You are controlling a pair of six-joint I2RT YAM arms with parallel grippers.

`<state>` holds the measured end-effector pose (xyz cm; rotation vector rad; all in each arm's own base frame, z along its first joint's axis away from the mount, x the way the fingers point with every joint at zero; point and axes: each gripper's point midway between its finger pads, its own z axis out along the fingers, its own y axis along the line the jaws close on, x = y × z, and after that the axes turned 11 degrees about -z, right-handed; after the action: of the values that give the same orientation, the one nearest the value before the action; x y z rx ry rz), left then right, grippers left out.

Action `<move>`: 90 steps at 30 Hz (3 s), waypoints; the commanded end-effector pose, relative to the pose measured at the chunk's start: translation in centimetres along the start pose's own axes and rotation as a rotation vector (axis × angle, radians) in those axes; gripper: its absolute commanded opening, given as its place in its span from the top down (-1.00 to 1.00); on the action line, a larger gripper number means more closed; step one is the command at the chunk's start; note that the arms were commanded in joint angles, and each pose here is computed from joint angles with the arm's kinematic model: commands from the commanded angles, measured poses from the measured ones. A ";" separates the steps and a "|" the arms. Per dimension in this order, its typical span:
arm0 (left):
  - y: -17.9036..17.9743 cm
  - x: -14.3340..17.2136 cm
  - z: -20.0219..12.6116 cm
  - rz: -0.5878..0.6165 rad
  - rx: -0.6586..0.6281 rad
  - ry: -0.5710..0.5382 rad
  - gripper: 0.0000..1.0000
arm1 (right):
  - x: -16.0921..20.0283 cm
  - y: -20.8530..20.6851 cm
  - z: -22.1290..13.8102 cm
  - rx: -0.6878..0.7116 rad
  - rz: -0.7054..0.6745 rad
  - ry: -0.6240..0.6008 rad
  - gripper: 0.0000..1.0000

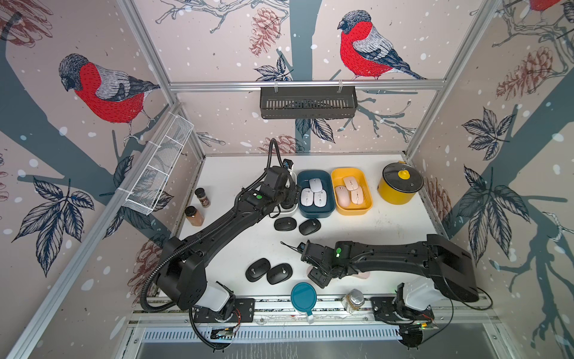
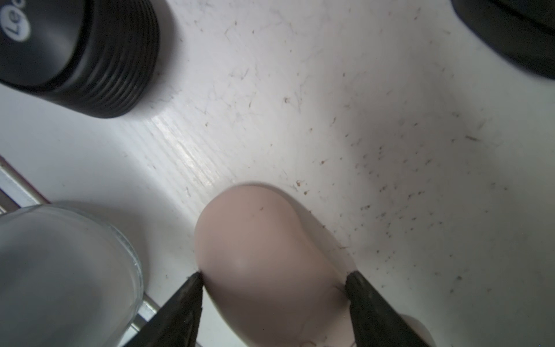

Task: Place the mice by color into the storage box
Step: Pick up the mouse from the center of the board, then place the mouse in the storage box.

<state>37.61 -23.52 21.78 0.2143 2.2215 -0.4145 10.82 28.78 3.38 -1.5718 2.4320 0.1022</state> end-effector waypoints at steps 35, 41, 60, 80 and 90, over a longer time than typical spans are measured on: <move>-0.4 -0.7 -0.2 -0.006 0.019 -0.025 -0.56 | 2.1 -2.3 -0.2 0.041 0.106 0.138 -0.56; -0.4 -0.7 -0.2 -0.009 0.020 -0.025 -0.56 | 2.8 -2.4 0.6 0.050 0.117 0.182 -0.56; -0.4 -0.6 -0.1 -0.008 0.018 -0.023 -0.56 | 0.7 -5.5 0.0 0.144 0.203 0.096 -0.03; 0.0 -2.3 -2.2 -0.015 0.004 -0.115 -0.56 | -3.1 -16.8 -10.8 0.235 0.568 -0.342 -0.10; 0.0 -2.7 -2.8 -0.012 0.006 -0.130 -0.56 | -2.1 -26.4 -16.3 0.429 0.731 -0.538 -0.12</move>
<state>36.98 -22.52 24.34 0.1852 2.1417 -0.4221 30.39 17.26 19.05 -0.4267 2.3472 0.1146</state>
